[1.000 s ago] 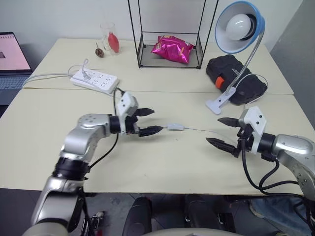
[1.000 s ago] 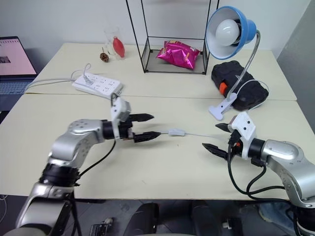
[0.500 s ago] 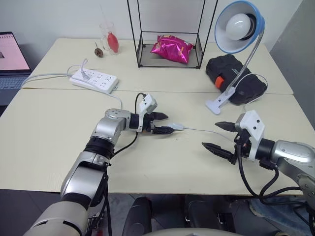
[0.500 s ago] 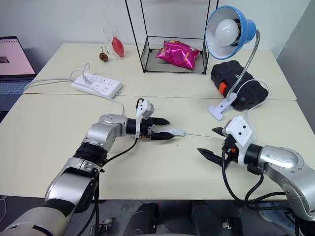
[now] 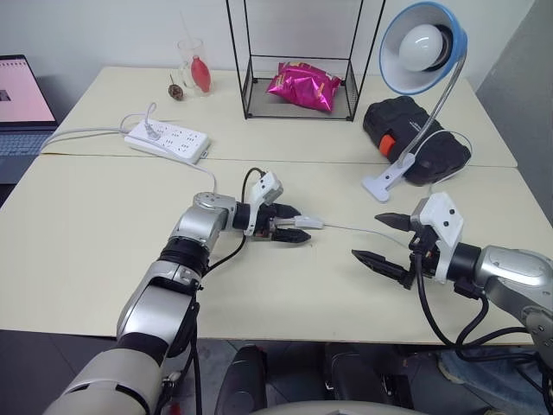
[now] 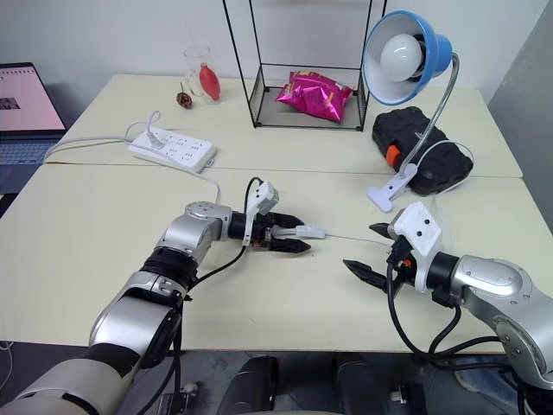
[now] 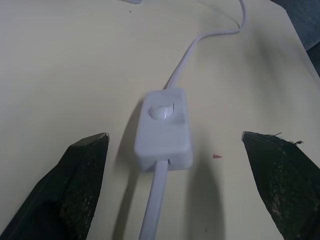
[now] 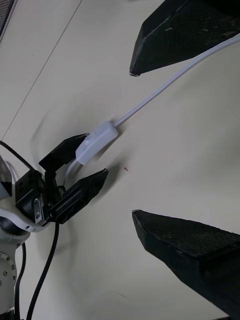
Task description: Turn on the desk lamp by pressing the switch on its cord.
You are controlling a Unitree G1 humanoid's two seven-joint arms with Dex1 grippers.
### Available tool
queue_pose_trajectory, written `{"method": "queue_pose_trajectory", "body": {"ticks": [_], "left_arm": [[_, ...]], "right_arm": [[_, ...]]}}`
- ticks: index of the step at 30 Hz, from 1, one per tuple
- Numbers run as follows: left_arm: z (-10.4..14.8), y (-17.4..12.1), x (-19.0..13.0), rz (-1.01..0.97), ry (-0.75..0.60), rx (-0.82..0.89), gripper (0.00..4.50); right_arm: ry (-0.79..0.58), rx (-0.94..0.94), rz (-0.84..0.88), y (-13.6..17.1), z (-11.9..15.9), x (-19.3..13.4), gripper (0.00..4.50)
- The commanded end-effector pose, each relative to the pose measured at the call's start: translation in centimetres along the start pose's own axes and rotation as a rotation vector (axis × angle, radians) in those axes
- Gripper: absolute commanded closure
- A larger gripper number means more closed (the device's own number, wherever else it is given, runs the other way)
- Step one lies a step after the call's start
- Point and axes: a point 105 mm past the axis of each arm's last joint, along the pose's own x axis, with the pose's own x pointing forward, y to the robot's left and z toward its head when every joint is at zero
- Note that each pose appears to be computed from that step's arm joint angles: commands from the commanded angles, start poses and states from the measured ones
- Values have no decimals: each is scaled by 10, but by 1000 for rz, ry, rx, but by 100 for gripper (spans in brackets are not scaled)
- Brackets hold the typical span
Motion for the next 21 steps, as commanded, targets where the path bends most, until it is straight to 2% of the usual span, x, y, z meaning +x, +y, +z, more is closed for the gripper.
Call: {"method": "queue_pose_trajectory", "body": {"ticks": [1, 14, 21], "left_arm": [[6, 2, 3, 7, 3, 44, 46], [4, 2, 6, 14, -10, 81, 333], [7, 4, 6, 50, -30, 144, 340]], "right_arm": [[-37, -51, -10, 1, 14, -4, 0], [-30, -63, -9, 1, 15, -4, 0], [-35, -66, -10, -1, 17, -4, 0]]}}
